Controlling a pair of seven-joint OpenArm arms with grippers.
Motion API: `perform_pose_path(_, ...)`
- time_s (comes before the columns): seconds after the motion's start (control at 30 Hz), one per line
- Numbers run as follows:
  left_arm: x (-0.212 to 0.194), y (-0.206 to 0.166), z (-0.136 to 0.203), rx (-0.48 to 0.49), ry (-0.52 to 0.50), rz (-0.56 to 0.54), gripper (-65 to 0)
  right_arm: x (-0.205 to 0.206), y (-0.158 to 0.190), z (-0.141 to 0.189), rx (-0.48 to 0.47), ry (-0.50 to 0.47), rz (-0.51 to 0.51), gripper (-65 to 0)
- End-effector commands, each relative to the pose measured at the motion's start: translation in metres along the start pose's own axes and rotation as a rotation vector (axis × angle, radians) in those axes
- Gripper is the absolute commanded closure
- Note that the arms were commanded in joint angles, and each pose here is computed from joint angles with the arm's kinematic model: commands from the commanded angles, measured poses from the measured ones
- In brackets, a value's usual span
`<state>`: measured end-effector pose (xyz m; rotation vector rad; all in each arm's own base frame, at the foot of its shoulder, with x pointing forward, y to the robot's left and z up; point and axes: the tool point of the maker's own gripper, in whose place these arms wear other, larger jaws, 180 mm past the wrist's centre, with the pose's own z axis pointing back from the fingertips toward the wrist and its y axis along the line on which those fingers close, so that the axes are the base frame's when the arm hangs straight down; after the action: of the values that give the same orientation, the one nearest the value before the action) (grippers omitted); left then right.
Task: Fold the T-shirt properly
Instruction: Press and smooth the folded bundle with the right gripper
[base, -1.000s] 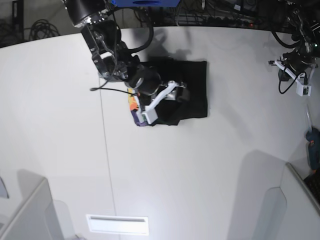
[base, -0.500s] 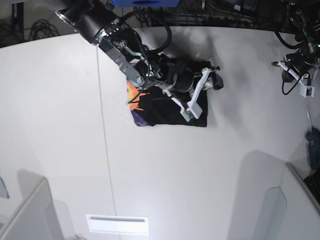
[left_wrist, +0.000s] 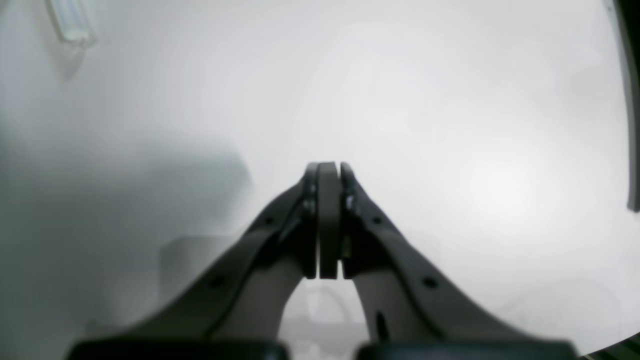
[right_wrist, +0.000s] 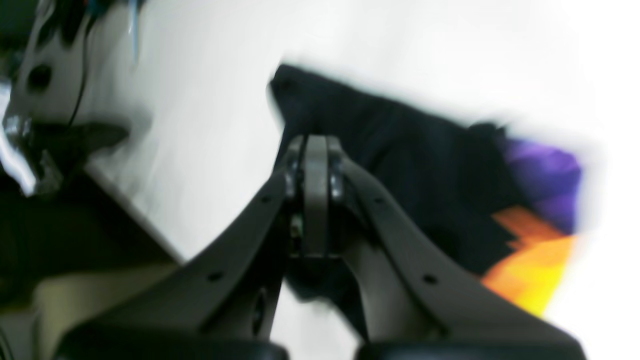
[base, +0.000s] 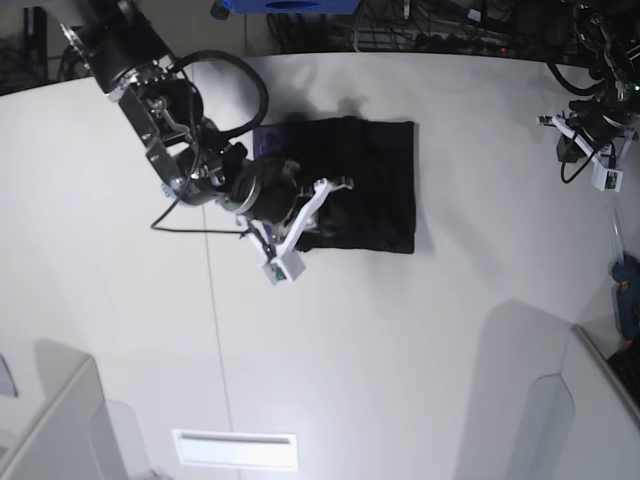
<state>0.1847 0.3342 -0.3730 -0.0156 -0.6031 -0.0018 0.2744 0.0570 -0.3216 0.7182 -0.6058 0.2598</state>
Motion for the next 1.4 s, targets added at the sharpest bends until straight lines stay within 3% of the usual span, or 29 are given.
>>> perform_pose_path(0.0, 0.010, 0.004, 0.006, 0.011, -0.025, -0.027, 0.0, 0.003, -0.002, 0.000, 0.000, -0.011, 0.002, 0.0)
perform_pose_path(0.13, 0.010, 0.004, 0.005, 0.010, -0.025, -0.025, 0.0, -0.036, -0.028, -0.008, -0.056, 0.087, -0.045, 0.0)
perform_pose_path(0.3, 0.008, 0.004, 0.005, 0.010, -0.020, -0.023, 0.0, -0.055, -0.035, -0.010, -0.105, 0.118, -0.018, 0.0)
perform_pose_path(0.67, 0.008, 0.004, 0.006, 0.010, -0.021, -0.025, 0.0, -0.094, 0.050, -0.037, 0.069, 0.239, 0.154, 0.0)
perform_pose_path(0.9, 0.008, 0.003, 0.006, 0.006, -0.023, -0.031, 0.0, -0.118, 0.065, -0.048, 0.068, 0.394, 0.272, 0.0)
perform_pose_path(1.0, 0.008, 0.003, 0.006, 0.006, -0.023, -0.031, 0.0, -0.093, 0.072, -0.040, 0.066, 0.309, 0.288, 0.0)
perform_pose_path(1.17, 0.009, 0.002, 0.006, 0.004, -0.025, -0.030, 0.0, -0.034, 0.051, -0.028, -0.020, 0.135, 0.204, 0.0)
perform_pose_path(1.37, 0.008, 0.000, 0.005, -0.002, -0.025, -0.026, 0.0, -0.005, 0.030, -0.054, -0.096, 0.114, 0.171, 0.0)
